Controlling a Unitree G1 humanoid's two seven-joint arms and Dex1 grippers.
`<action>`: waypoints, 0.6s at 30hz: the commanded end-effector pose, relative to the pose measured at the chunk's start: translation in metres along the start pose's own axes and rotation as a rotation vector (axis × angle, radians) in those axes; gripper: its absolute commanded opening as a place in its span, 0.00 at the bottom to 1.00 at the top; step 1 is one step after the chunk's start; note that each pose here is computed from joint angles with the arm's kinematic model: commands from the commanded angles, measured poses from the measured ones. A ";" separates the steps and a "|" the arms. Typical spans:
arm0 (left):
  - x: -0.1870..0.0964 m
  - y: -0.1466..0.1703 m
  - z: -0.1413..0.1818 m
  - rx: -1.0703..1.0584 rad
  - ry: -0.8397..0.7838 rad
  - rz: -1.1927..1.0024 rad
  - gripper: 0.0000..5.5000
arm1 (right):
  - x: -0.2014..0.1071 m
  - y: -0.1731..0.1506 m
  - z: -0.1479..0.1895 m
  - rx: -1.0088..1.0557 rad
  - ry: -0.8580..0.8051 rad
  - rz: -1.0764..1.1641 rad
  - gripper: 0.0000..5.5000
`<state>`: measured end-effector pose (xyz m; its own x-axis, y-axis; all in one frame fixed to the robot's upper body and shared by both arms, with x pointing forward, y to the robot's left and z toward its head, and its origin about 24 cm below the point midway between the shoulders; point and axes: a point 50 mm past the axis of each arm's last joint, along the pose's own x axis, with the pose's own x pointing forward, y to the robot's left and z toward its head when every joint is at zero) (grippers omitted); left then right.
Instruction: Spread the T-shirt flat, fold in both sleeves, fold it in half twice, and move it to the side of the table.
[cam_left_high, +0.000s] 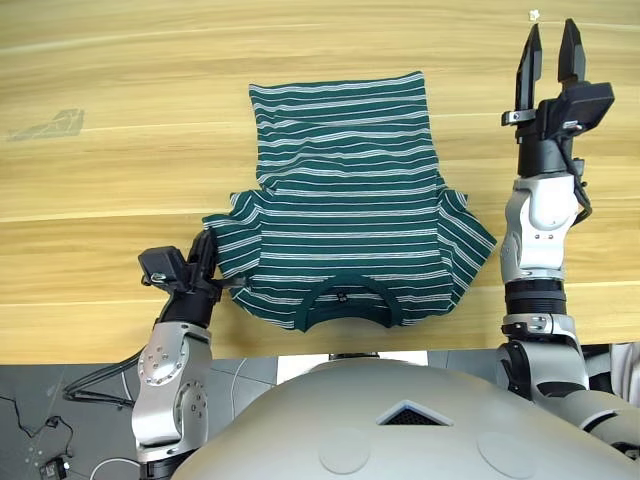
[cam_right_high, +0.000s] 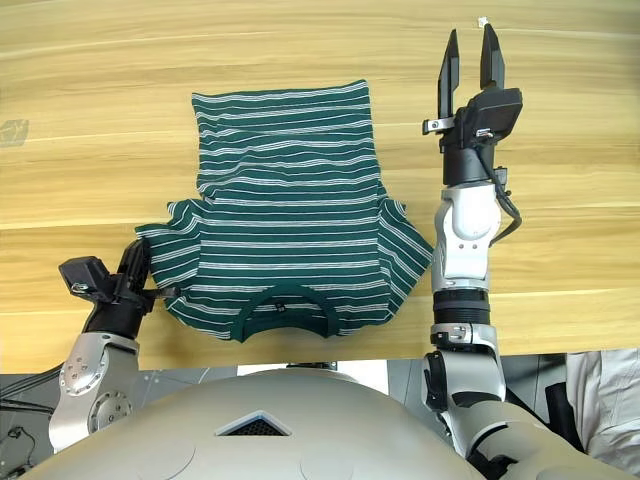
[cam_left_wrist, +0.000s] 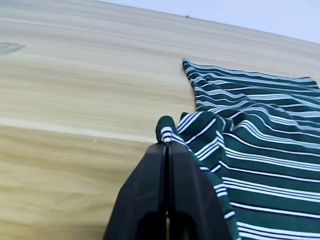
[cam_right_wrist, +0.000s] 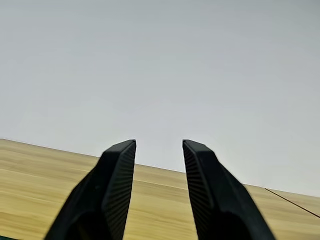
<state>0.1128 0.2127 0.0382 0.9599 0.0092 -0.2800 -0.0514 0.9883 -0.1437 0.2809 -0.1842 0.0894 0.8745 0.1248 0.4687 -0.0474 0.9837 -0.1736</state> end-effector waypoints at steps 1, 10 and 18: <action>-0.004 -0.020 0.000 0.131 0.005 -0.148 0.01 | 0.000 0.003 -0.001 -0.004 0.001 0.015 0.31; -0.012 -0.060 -0.005 0.299 -0.054 -0.436 0.01 | 0.001 0.006 -0.005 0.022 0.017 0.022 0.31; -0.008 -0.078 -0.032 0.431 0.037 -0.575 0.01 | 0.004 0.009 -0.007 0.031 0.020 0.034 0.31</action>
<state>0.1017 0.1321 0.0254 0.8126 -0.5106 -0.2808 0.5516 0.8294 0.0880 0.2842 -0.1770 0.0813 0.8862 0.1488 0.4388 -0.0851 0.9832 -0.1616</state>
